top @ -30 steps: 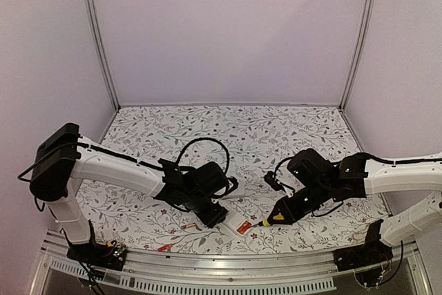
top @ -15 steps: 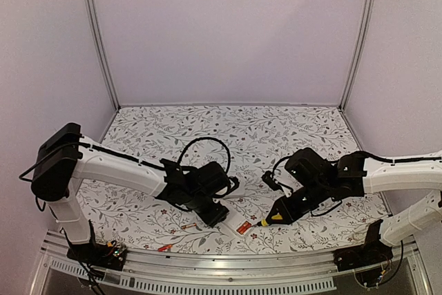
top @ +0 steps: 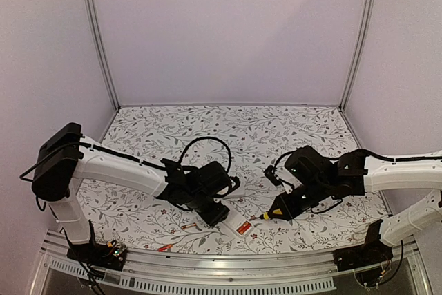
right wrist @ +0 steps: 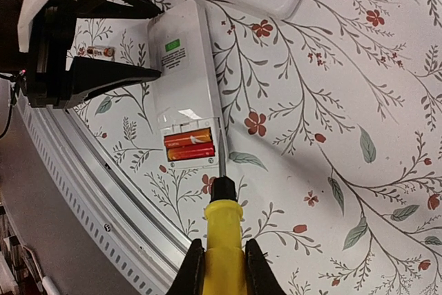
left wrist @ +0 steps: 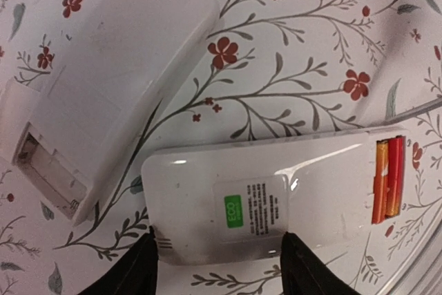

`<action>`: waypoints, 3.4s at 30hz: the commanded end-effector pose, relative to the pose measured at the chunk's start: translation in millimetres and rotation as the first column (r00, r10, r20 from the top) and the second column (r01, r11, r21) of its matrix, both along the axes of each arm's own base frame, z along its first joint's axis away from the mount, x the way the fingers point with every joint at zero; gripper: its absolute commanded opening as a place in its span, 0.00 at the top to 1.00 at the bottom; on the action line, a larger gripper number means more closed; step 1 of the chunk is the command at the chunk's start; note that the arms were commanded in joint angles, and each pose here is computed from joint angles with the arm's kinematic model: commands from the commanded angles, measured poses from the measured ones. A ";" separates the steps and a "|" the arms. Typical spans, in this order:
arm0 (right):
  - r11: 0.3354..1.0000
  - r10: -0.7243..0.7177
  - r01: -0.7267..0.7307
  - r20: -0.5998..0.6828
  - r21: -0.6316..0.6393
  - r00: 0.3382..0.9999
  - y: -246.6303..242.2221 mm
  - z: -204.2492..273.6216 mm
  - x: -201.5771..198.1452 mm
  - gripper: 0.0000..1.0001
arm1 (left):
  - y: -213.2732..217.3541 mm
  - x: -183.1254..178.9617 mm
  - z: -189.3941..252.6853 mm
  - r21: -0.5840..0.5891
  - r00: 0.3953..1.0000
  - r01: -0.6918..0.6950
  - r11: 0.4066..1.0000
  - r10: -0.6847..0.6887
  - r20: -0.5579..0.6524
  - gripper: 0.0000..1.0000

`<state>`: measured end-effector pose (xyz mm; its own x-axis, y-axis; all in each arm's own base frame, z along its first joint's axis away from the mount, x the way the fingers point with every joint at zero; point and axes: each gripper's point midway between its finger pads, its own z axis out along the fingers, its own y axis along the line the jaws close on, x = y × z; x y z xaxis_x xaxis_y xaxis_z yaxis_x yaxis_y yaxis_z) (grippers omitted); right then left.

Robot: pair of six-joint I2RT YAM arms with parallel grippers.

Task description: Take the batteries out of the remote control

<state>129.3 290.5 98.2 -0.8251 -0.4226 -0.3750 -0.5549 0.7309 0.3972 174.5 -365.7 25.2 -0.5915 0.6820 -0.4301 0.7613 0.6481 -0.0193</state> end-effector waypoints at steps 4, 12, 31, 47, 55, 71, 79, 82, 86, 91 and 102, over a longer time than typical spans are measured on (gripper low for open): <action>0.999 0.017 -0.016 0.012 -0.029 1.000 1.8 -2.7 0.4 1.00 | 11.8 -10.4 -23.3 0.091 1.000 0.024 0.996 -0.022 -0.023 0.40; 1.000 0.003 -0.004 0.054 0.008 0.999 6.7 15.0 6.0 1.00 | 10.9 -10.1 -23.4 0.092 0.999 0.026 0.995 -0.024 -0.021 0.41; 0.999 0.031 -0.030 0.009 -0.012 0.999 4.6 2.0 -7.8 1.00 | 12.5 -10.2 -24.7 0.107 0.999 0.028 0.994 -0.026 -0.018 0.41; 0.998 0.034 -0.034 -0.006 -0.060 0.999 -1.0 -12.4 -9.7 1.00 | 11.8 -9.7 -24.3 0.107 1.000 0.028 0.994 -0.026 -0.017 0.41; 0.998 0.041 -0.042 -0.031 -0.047 0.999 0.9 -19.6 -14.2 1.00 | 12.8 -12.1 -28.9 0.117 0.999 0.036 0.992 -0.033 -0.025 0.41; 0.975 0.032 0.020 -0.230 0.220 0.973 8.7 -21.7 -25.8 1.00 | 19.2 -21.4 -42.0 0.121 0.998 0.037 0.992 -0.030 -0.064 0.43; 0.950 0.050 0.038 -0.274 0.309 0.960 17.4 -14.5 -25.9 1.00 | 22.1 -33.2 -51.2 0.128 0.995 0.039 0.991 -0.026 -0.099 0.45; 0.945 0.045 0.048 -0.275 0.322 0.960 19.8 -12.3 -23.9 1.00 | 26.6 -38.1 -55.9 0.142 0.994 0.033 0.989 -0.017 -0.112 0.45; 0.942 0.034 0.061 -0.275 0.329 0.961 21.4 -11.3 -21.8 1.00 | 35.2 -44.7 -62.2 0.164 0.992 0.023 0.986 -0.002 -0.128 0.48; 0.945 0.016 0.076 -0.277 0.318 0.961 20.3 -12.3 -19.8 1.00 | 38.7 -48.0 -63.0 0.167 0.991 0.006 0.986 0.016 -0.130 0.48; 0.975 -0.053 0.084 -0.154 0.206 0.987 4.5 -1.7 -3.5 1.00 | 17.5 -46.5 -22.1 0.011 0.983 -0.027 1.000 0.029 -0.180 0.42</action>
<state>115.4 302.2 86.2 -0.9120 -0.3097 -0.2691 -0.4077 0.6109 0.6786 162.3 -380.0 24.9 -0.6154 0.6217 -0.4846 0.7381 0.6702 -0.0776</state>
